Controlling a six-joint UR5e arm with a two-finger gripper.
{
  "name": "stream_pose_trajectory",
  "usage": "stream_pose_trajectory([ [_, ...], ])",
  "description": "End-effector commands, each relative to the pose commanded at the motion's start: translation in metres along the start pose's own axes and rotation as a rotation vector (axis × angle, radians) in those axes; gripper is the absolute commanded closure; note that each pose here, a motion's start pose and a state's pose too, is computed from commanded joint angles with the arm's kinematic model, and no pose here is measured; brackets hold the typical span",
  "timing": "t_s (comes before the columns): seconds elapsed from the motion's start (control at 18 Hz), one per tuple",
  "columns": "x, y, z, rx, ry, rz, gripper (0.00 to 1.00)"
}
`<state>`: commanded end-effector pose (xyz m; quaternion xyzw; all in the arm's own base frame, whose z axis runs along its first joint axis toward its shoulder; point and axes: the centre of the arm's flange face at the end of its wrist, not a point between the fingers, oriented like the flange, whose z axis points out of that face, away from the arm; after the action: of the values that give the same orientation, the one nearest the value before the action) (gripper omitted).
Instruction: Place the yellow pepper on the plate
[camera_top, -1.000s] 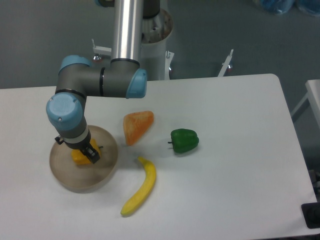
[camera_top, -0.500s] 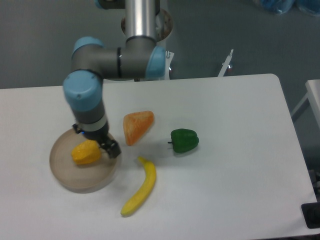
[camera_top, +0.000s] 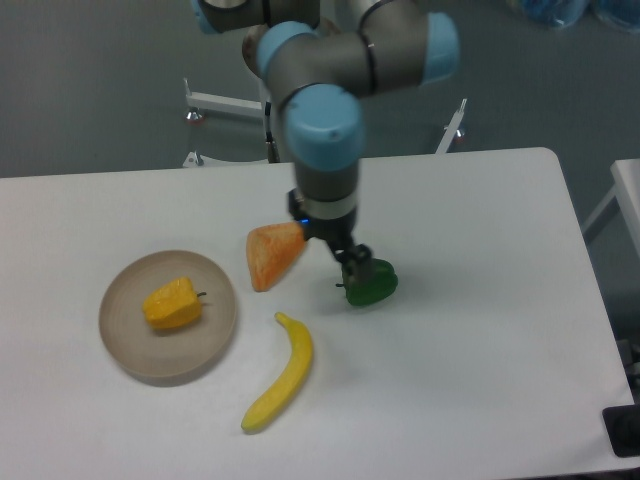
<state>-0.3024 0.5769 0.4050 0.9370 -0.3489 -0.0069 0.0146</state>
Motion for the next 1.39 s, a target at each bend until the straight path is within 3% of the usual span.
stream_pose_trajectory([
  [0.33, -0.022, 0.07, 0.003, 0.0, 0.028, 0.099, 0.0],
  [0.61, -0.03, 0.096, 0.013, -0.004, 0.044, 0.141, 0.0],
  [1.39, -0.038, 0.087, 0.026, 0.051, 0.046, 0.143, 0.0],
])
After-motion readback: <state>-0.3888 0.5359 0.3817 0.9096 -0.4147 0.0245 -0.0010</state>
